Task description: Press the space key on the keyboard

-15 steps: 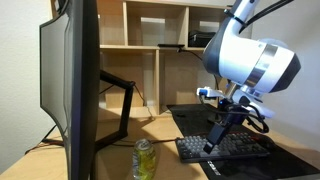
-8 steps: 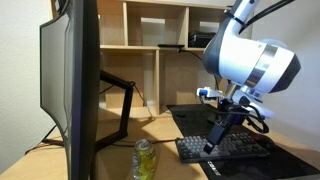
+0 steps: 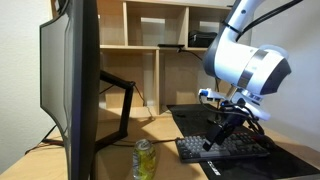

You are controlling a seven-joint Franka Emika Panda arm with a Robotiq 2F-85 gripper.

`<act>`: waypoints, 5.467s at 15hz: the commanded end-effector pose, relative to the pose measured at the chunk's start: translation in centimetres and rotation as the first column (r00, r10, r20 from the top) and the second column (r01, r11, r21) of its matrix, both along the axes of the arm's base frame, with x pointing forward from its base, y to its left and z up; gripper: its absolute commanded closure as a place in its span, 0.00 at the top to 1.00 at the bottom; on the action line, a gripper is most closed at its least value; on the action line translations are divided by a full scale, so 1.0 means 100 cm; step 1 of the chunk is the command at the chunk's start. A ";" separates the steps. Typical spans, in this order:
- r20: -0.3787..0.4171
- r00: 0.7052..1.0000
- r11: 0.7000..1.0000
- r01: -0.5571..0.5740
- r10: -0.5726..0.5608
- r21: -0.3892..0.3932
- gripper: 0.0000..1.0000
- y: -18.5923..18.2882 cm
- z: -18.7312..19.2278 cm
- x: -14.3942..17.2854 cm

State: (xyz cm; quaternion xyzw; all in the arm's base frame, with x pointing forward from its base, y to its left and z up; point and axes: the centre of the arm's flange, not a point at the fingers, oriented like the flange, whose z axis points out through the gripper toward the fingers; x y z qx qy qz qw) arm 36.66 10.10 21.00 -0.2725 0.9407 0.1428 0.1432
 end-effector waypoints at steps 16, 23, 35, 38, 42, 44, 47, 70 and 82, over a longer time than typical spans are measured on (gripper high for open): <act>-0.066 0.976 0.968 0.215 -0.208 0.129 1.00 -0.008 -0.042 0.027; -0.089 0.970 0.963 0.236 -0.226 0.128 1.00 -0.006 -0.050 0.021; -0.127 0.951 0.948 0.295 -0.280 0.121 1.00 -0.009 -0.045 0.020; -0.180 0.930 0.936 0.339 -0.319 0.090 1.00 -0.009 -0.044 0.017; -0.201 0.899 0.907 0.412 -0.389 0.083 1.00 -0.009 -0.047 0.015; -0.192 0.891 0.897 0.433 -0.411 0.091 1.00 -0.009 -0.047 0.017; -0.171 0.886 0.885 0.452 -0.431 0.114 1.00 -0.009 -0.046 0.020; -0.129 0.934 0.935 0.345 -0.333 0.087 1.00 -0.014 -0.045 0.022; -0.082 0.948 0.941 0.317 -0.309 0.119 1.00 -0.009 -0.034 0.034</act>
